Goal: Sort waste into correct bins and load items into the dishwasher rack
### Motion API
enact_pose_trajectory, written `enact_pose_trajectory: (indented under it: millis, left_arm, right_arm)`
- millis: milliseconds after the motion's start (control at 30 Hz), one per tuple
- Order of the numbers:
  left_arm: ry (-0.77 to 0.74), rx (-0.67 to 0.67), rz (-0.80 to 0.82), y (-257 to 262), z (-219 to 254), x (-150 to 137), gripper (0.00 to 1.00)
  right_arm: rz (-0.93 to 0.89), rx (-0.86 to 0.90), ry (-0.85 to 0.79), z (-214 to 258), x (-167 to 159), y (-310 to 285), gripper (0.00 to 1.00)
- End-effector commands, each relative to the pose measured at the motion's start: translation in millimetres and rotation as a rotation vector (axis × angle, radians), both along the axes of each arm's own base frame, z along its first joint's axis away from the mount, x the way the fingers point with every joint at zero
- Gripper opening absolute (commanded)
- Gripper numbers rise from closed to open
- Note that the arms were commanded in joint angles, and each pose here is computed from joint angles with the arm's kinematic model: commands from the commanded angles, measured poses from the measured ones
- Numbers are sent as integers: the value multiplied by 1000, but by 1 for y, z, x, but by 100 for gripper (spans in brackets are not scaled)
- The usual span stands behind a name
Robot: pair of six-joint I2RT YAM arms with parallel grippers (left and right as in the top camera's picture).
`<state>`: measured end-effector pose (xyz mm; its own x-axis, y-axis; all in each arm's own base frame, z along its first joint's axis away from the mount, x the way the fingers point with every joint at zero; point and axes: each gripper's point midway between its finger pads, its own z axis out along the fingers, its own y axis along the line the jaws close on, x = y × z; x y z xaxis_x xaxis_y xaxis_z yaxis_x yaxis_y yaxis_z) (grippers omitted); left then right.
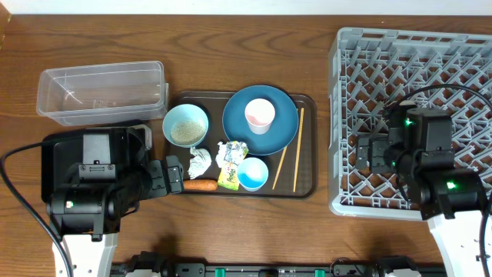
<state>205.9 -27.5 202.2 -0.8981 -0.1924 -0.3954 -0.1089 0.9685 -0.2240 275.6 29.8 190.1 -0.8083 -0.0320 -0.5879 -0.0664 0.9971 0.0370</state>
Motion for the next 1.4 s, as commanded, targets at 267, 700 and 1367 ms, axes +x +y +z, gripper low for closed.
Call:
enact_pose_trajectory:
  millis: [267,700,1367]
  left_arm:
    - [-96,-72,60,-7,9,51,100]
    - [304,-70,-34,-42,-101,77,89]
    - [425,149,-77,-53,-181,86,79]
  right_arm:
    - [27,50,-28,11,3,13,99]
    - [27,50,-31,11,4,13,99]
    - [27,51,-33,11,4,13,99]
